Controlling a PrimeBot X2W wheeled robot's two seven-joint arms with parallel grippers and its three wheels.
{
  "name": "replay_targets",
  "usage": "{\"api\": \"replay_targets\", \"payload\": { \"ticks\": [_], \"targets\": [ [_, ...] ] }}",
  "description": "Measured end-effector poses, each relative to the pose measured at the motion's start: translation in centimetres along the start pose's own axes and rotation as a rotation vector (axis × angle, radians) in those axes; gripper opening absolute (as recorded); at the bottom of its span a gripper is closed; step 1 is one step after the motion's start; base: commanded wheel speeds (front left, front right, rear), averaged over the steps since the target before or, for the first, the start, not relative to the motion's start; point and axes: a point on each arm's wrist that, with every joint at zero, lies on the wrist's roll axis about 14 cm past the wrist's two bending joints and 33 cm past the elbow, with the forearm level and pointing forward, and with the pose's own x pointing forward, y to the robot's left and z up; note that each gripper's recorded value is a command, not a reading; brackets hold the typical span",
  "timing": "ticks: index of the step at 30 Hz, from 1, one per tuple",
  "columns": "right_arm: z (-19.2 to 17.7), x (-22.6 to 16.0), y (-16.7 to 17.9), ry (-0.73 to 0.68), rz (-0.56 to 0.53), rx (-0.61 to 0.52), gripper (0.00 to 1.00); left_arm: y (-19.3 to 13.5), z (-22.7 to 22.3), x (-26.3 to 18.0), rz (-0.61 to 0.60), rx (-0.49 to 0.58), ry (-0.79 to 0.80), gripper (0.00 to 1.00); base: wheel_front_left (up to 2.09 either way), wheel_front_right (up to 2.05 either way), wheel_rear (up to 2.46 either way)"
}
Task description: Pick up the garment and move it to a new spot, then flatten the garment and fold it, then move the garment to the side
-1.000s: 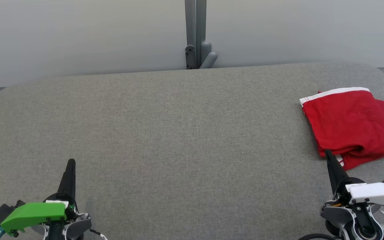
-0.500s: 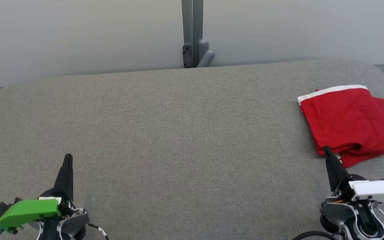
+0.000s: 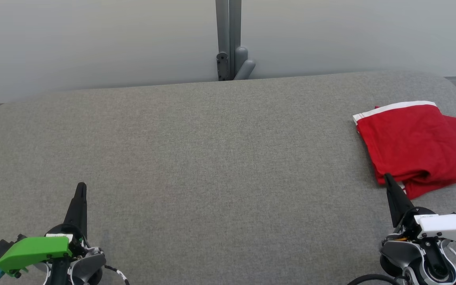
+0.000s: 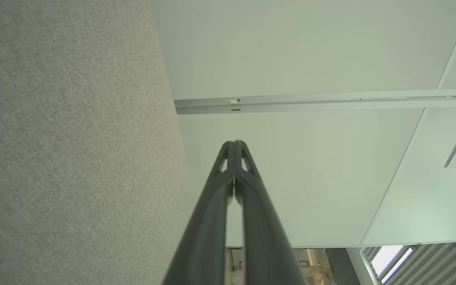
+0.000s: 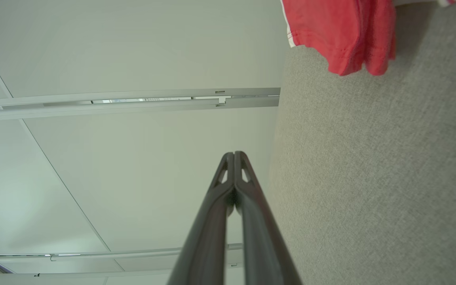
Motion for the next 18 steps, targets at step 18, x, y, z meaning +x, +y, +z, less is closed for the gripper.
{"api": "replay_targets", "payload": {
  "ticks": [18],
  "targets": [
    [0.0, 0.0, 0.0, 0.0, 0.0, 0.0, 0.0, 0.0, 0.03, 0.0, 0.0, -0.002, -0.001, 0.0, 0.0, 0.0, 0.0]
  ]
}}
